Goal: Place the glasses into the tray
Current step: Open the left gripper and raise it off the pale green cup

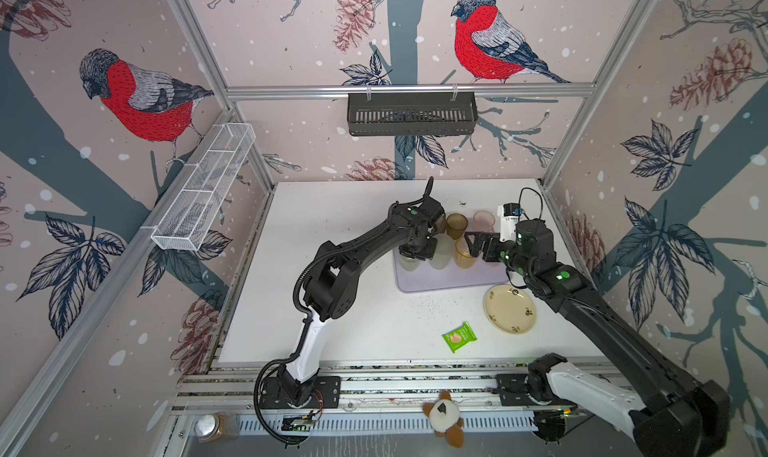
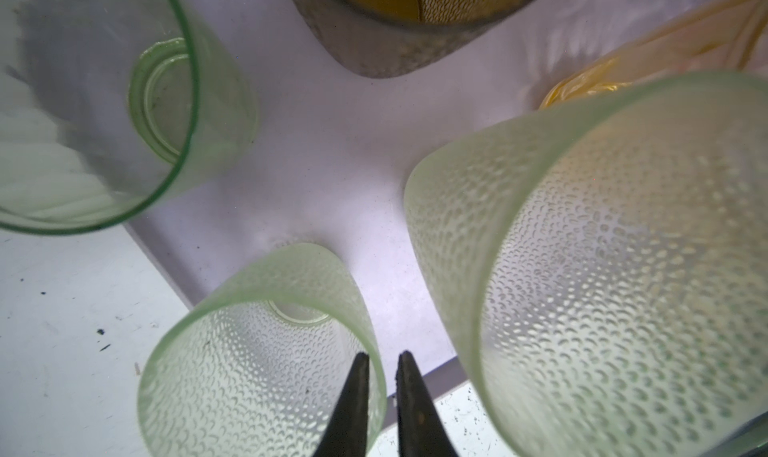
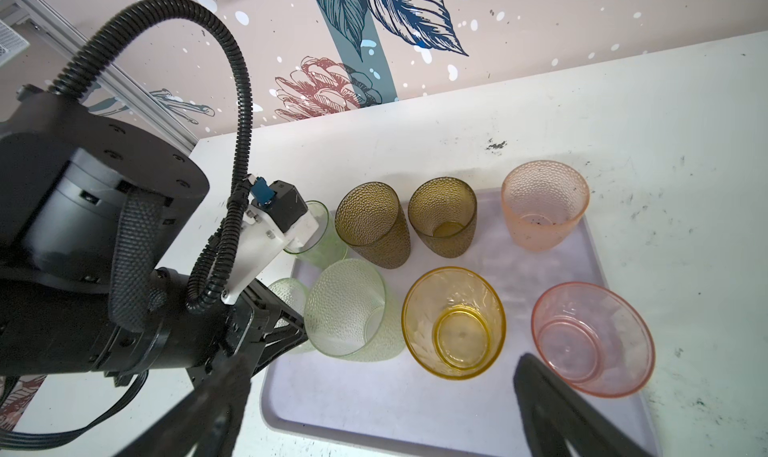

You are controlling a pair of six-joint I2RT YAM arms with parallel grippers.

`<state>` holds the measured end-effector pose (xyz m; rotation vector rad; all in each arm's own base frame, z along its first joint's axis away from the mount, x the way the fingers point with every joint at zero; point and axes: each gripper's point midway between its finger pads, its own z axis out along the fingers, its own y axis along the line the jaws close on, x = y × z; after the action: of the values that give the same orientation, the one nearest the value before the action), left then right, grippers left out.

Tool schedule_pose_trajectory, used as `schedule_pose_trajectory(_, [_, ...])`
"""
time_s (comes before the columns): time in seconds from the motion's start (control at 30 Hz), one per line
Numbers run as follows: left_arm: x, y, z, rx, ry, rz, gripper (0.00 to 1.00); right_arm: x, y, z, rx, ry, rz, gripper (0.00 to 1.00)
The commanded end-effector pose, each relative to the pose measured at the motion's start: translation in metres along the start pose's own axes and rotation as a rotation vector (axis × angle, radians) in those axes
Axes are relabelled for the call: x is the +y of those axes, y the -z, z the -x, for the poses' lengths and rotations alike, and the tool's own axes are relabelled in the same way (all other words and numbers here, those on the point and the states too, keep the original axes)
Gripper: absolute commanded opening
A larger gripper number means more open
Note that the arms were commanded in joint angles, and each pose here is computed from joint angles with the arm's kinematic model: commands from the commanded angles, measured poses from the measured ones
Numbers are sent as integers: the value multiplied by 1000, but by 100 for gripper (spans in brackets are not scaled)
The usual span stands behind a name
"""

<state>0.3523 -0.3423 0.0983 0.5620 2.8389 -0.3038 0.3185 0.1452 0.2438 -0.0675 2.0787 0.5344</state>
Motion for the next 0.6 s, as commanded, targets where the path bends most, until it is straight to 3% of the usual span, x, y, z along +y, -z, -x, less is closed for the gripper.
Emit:
schedule_pose_trajectory(0.0, [-2,11,2,-14,7,-4,17,4,1,7,-31,-6,17,99])
schedule_pose_trajectory(0.57, [-5,50,14,-76,15,-4,21,3,1,6,-27,-7,14,100])
